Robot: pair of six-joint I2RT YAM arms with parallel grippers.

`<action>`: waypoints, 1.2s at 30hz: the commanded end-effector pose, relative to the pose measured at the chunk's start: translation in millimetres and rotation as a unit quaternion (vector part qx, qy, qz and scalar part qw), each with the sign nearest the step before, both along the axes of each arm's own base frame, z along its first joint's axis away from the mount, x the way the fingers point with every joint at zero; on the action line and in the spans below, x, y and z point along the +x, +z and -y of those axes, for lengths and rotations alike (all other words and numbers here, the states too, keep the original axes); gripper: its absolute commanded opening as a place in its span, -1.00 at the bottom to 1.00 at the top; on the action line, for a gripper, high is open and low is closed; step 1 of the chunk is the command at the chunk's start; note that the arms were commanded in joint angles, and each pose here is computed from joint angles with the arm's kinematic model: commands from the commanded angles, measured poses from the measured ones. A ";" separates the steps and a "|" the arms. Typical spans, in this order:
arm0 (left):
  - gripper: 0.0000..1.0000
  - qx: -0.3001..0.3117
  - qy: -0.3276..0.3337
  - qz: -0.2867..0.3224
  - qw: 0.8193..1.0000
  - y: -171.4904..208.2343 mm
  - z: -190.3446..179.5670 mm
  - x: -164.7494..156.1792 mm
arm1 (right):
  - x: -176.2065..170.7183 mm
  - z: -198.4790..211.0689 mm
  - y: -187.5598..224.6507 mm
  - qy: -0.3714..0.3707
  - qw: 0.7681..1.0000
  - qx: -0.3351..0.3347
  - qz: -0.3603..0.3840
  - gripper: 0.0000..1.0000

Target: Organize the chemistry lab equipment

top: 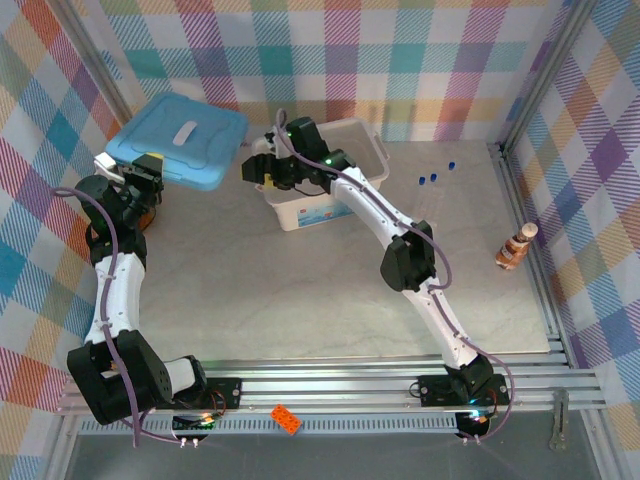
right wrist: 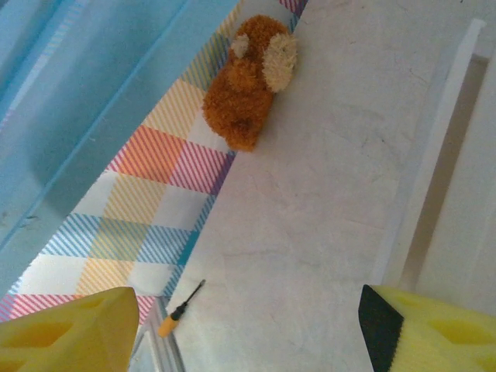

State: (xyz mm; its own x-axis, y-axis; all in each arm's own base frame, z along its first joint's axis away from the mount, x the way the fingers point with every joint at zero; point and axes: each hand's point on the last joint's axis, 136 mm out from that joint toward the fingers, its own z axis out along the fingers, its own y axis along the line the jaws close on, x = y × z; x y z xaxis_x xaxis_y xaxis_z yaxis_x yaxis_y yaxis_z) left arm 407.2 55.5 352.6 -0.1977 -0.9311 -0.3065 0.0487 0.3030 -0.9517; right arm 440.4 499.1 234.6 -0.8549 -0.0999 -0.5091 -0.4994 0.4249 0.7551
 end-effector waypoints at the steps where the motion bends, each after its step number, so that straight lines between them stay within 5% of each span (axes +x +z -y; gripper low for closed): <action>1: -1.00 0.019 0.000 0.052 0.998 31.5 -1.8 -4.3 | -21.9 -6.1 -24.0 0.015 0.998 -0.062 0.015 0.53; 15: -1.00 0.021 -0.031 0.072 0.997 45.5 9.6 2.5 | -34.1 13.0 -62.6 0.036 0.979 -0.184 0.075 0.54; 25: -1.00 0.045 -0.111 0.108 0.987 70.8 59.3 13.5 | -45.3 47.8 42.5 -0.008 0.980 -0.102 0.168 0.57; 36: -1.00 0.033 -0.213 0.120 0.969 69.8 124.3 33.6 | -47.1 168.3 89.8 -0.100 0.989 -0.043 0.100 0.59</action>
